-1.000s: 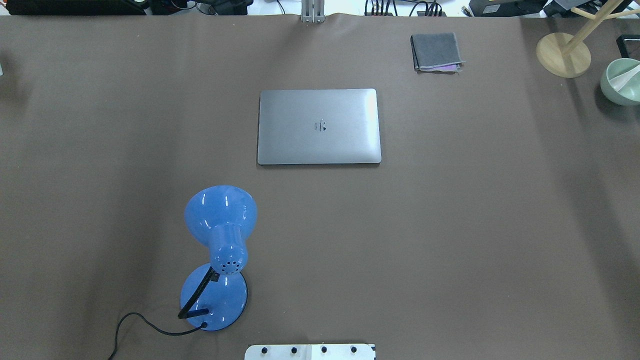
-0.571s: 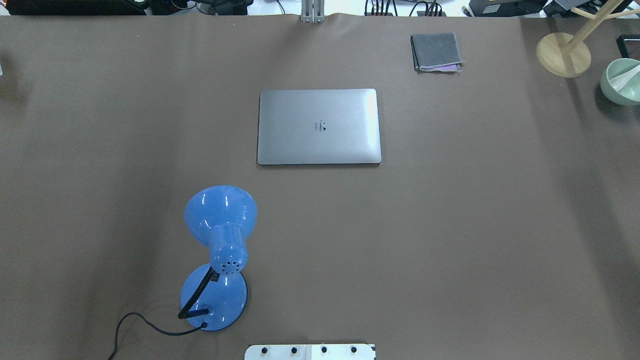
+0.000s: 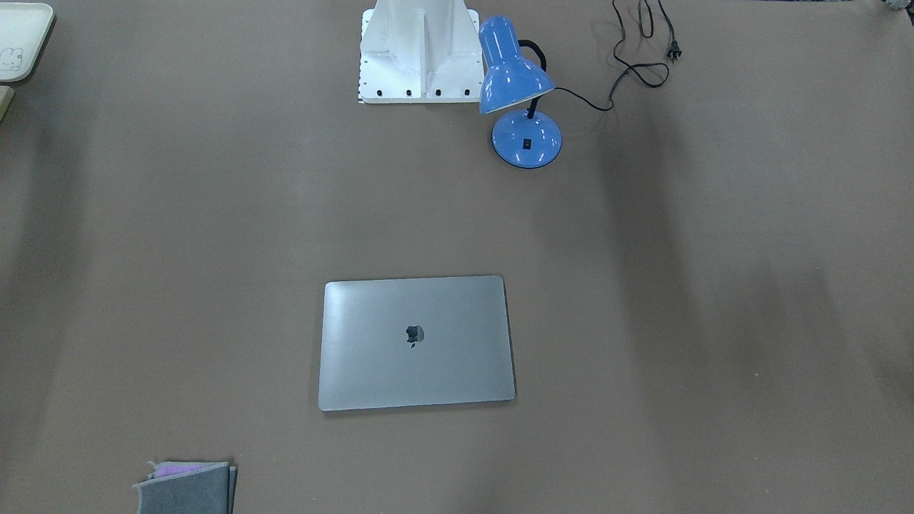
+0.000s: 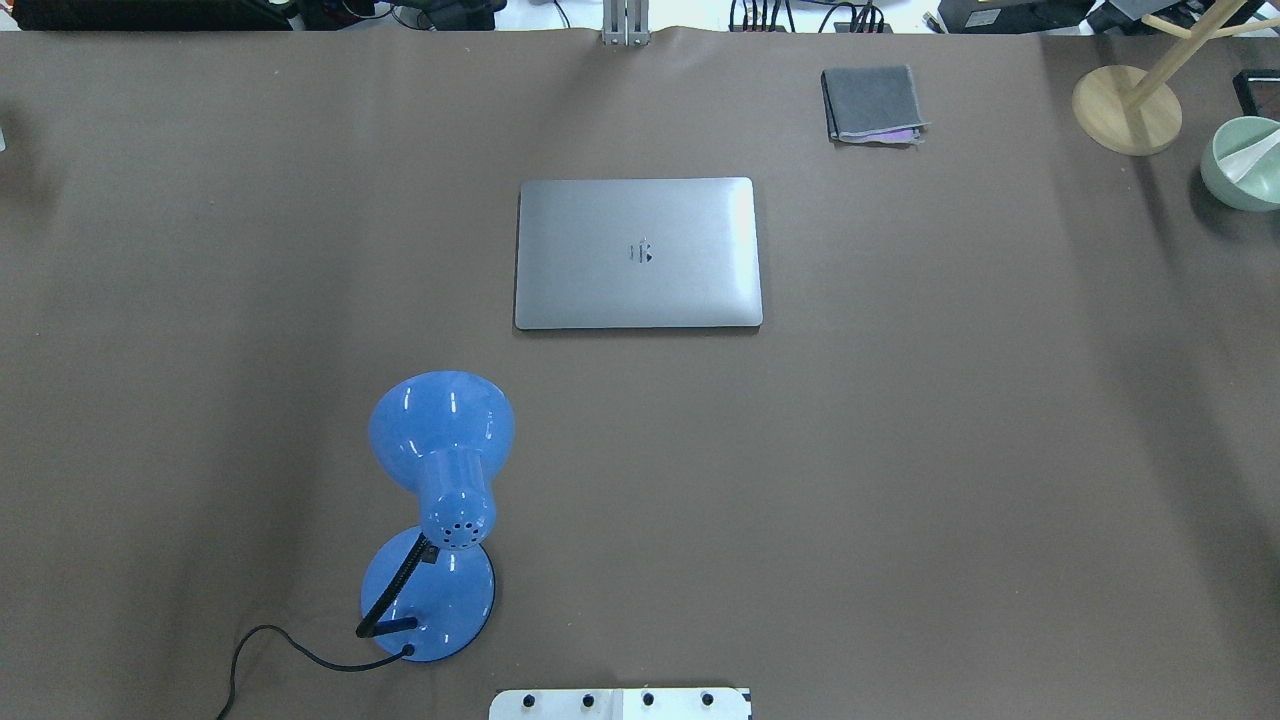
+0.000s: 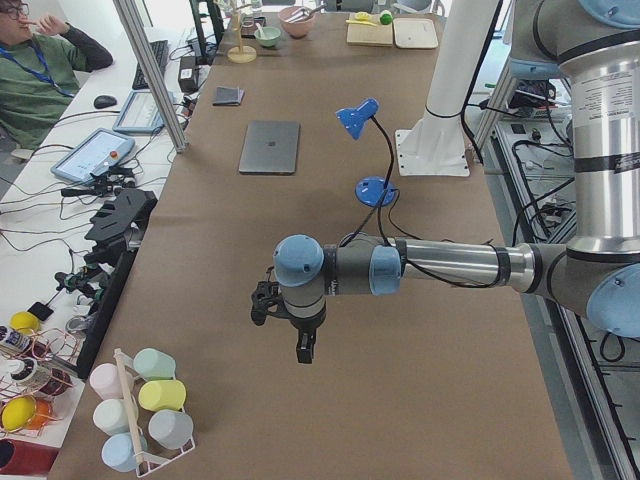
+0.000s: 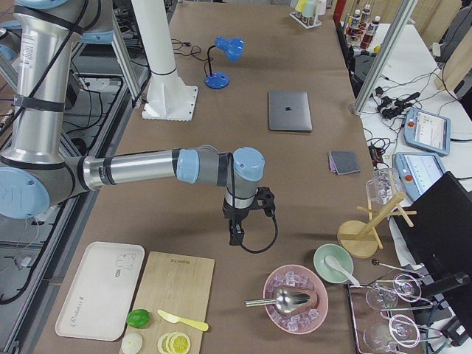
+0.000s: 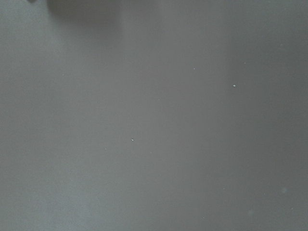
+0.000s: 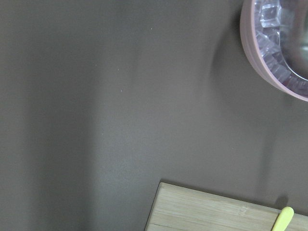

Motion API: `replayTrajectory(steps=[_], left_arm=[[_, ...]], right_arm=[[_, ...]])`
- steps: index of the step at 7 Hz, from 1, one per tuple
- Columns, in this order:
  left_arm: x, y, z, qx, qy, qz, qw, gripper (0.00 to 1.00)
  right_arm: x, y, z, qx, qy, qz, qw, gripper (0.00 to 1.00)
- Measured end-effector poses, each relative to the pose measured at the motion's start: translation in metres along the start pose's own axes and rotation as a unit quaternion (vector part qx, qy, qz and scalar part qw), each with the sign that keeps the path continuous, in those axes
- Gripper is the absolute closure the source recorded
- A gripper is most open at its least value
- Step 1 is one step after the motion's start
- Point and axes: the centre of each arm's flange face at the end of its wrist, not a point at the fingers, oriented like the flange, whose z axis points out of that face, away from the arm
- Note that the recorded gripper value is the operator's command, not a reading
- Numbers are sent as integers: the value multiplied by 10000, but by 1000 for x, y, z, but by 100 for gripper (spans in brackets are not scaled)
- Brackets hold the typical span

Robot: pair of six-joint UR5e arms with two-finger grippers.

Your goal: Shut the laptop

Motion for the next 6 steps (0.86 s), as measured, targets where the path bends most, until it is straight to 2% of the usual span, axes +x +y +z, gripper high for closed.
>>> replayTrajectory(steps=[6], left_arm=[[-2,5,2,-31,-1,-30,10000,2]], right_arm=[[-6,-3,4,-50,-2,-71,10000,0]])
